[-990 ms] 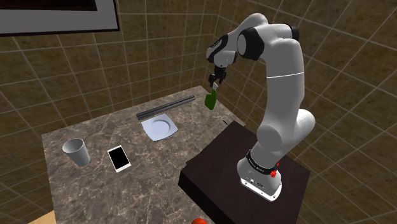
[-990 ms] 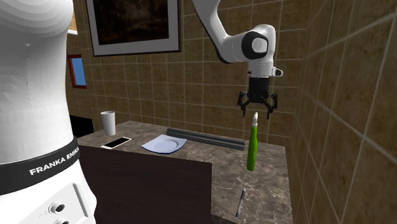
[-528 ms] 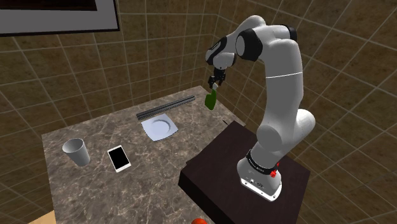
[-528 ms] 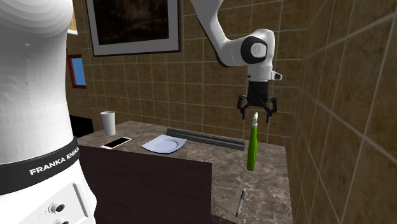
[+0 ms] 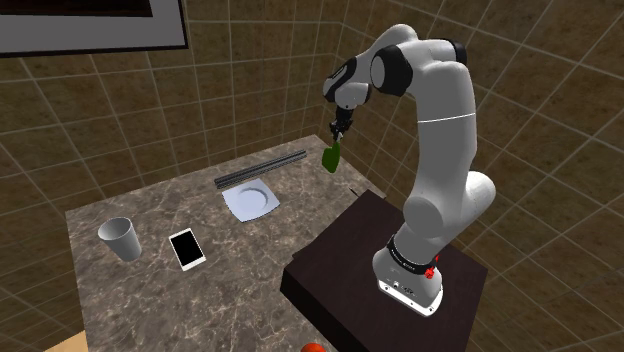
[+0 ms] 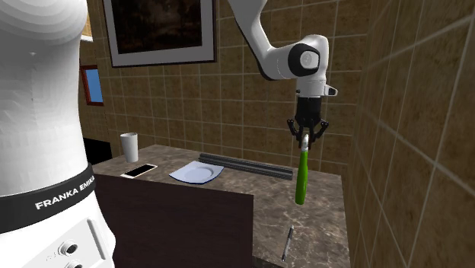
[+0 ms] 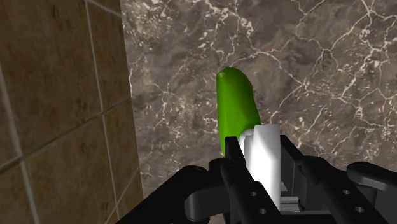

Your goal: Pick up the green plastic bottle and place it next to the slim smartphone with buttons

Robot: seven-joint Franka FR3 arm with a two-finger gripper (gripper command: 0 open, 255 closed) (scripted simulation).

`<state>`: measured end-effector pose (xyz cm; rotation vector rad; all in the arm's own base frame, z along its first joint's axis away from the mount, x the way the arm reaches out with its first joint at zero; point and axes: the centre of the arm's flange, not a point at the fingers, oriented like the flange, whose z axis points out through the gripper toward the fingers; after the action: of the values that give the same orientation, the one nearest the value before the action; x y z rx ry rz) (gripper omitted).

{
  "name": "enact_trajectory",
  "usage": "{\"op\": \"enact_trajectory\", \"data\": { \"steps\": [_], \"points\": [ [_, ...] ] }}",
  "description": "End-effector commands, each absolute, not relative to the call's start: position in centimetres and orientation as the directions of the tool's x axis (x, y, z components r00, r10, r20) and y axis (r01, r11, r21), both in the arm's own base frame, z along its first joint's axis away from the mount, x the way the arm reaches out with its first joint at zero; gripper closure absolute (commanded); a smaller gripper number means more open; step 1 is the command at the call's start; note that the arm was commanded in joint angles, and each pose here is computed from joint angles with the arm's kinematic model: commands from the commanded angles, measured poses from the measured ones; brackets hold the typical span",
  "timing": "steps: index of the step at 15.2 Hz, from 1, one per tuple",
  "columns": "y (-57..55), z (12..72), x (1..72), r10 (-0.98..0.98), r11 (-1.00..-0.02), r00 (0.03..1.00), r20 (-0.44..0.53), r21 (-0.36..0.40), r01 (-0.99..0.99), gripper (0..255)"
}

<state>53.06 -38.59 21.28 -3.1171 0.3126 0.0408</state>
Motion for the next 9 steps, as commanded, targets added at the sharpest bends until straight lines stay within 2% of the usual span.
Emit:
{"op": "enact_trajectory", "data": {
  "steps": [1,9],
  "points": [
    [-38.6,21.3,53.1,-0.198,-0.98,0.98,-0.027,-0.006,-0.199,255],
    [-38.6,23.9,53.1,-0.198,-0.98,0.98,-0.027,-0.006,-0.199,255]
  ]
}}
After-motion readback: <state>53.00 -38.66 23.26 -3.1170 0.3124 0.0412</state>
